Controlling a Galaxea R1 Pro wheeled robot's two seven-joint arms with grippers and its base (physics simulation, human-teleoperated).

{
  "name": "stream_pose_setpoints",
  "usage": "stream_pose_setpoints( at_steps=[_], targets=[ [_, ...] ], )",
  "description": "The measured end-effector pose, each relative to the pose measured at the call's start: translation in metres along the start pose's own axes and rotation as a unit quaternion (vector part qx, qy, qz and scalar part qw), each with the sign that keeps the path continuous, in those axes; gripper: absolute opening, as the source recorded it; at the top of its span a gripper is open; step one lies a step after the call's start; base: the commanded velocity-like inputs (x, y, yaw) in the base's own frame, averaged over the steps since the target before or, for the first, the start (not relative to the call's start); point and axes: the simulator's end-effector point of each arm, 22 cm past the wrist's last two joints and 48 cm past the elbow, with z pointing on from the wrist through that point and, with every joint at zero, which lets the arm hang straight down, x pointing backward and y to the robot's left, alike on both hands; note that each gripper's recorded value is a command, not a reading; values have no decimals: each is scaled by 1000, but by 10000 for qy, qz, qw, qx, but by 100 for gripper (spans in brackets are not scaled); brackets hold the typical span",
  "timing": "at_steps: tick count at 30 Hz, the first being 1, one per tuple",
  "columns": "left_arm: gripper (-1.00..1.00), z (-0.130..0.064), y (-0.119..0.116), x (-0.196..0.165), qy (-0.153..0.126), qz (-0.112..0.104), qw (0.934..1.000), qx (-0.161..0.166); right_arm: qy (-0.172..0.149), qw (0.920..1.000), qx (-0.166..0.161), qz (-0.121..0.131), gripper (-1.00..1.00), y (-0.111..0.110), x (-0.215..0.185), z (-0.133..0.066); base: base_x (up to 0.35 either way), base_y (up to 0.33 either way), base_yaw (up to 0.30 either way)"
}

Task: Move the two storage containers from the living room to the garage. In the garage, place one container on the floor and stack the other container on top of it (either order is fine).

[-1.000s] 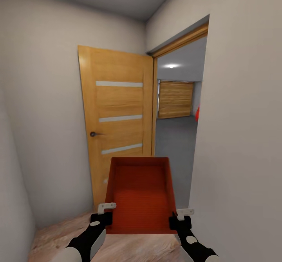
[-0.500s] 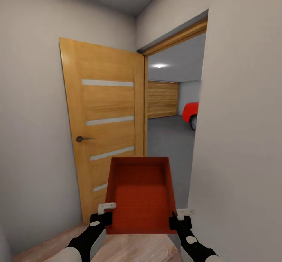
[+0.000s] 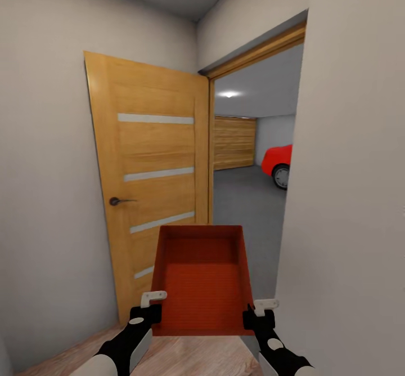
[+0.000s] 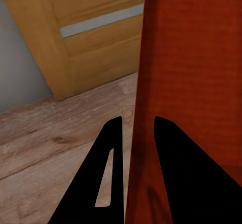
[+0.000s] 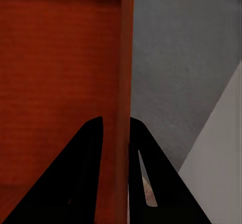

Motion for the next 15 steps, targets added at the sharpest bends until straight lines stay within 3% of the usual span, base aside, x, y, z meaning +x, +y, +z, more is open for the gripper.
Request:
stream_pose_setpoints(
  at_steps=[8,15],
  targets=[
    [-100,0,0,0,0,1,10000,2,0,10000,2,1,-100,0,0,0,5,0,-243],
    [-100,0,0,0,-3,0,10000,4,-1,10000,2,3,-100,0,0,0,180,1,-267]
  ],
)
